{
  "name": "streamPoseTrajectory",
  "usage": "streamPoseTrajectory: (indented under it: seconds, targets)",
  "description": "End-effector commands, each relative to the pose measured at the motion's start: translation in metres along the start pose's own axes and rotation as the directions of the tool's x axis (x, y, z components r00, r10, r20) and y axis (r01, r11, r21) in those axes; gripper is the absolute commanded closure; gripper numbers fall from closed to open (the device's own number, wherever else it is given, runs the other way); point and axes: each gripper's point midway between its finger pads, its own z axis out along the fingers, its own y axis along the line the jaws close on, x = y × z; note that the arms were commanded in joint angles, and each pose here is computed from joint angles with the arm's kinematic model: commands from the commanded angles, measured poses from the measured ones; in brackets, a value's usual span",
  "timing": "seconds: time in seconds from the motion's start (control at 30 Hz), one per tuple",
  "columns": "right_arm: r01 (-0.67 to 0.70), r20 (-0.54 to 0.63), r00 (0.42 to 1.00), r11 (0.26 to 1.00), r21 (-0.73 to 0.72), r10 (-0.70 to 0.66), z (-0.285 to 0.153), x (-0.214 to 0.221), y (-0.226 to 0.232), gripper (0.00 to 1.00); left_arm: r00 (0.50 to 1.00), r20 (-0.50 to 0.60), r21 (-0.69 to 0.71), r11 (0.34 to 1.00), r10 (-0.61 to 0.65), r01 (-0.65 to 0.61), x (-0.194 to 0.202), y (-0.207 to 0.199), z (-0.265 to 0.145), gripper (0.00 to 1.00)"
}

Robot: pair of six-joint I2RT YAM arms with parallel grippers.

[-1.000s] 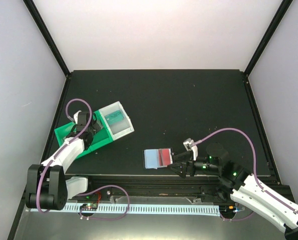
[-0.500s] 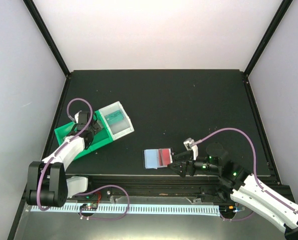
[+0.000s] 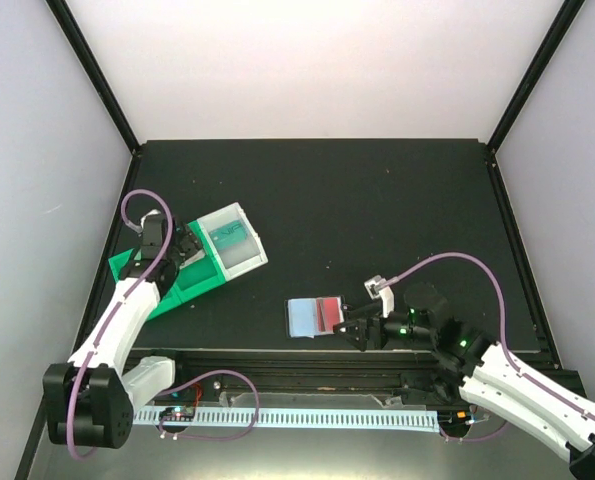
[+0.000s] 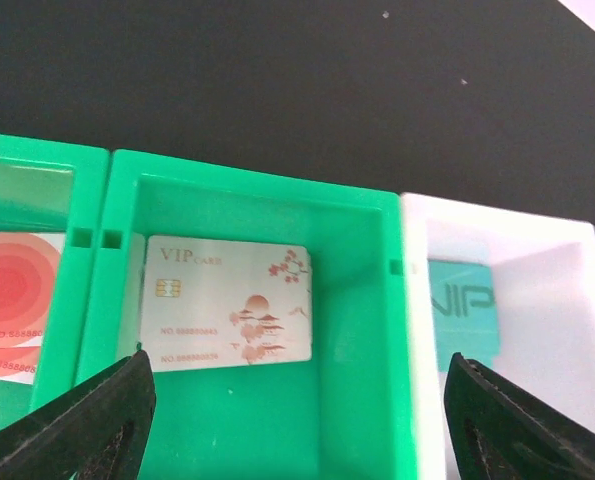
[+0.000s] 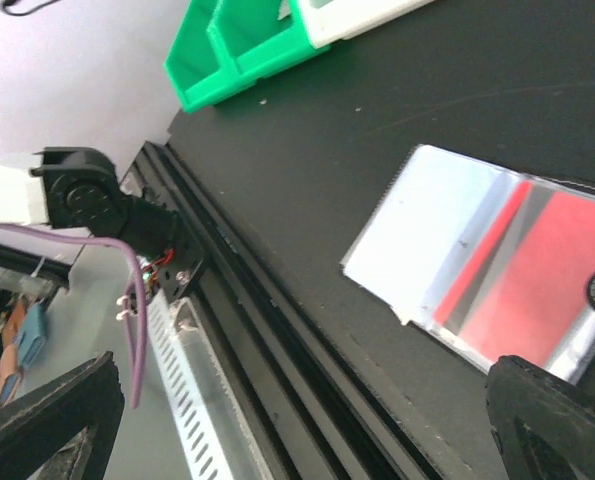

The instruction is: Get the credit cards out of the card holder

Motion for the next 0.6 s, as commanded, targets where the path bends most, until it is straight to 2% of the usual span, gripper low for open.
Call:
streamPoseTrajectory:
  seconds: [0.0,0.17,0.23,0.27,0.33,0.5,0.57]
  targets:
    - [-0.039,0.038,0.999,0.995,0.094,0.036,-0.003,-0.012,-0.010,0.00,0.991,-0.087,0.073,0.993,0.103,-0.096,0.000,-0.017,-0.021,0.18]
    - [-0.068,0.030,0.998,0.980,0.185,0.064,0.001,-0.011,-0.028,0.01,0.970,-0.135,0.208,0.963,0.202,-0.172,0.009,-0.035,-0.044,0.16]
    - [-0.082,0.026,0.997,0.974,0.213,0.078,0.003,-0.011,-0.034,0.05,0.961,-0.136,0.297,0.935,0.242,-0.194,0.016,-0.046,-0.054,0.13]
    - [-0.087,0.025,0.996,0.971,0.221,0.083,0.004,-0.011,-0.035,0.08,0.958,-0.139,0.339,0.921,0.250,-0.192,0.020,-0.050,-0.060,0.06]
    - [-0.096,0.023,0.995,0.968,0.234,0.093,0.007,-0.012,-0.039,0.17,0.953,-0.151,0.410,0.894,0.261,-0.180,0.030,-0.057,-0.068,0.03]
    - [-0.135,0.019,0.991,0.949,0.283,0.136,0.015,-0.008,-0.054,0.40,0.934,-0.206,0.545,0.827,0.293,-0.139,0.055,-0.071,-0.079,0.03]
    - [-0.137,0.017,0.990,0.938,0.317,0.139,0.017,-0.006,-0.062,0.51,0.920,-0.234,0.590,0.799,0.313,-0.122,0.065,-0.077,-0.080,0.07]
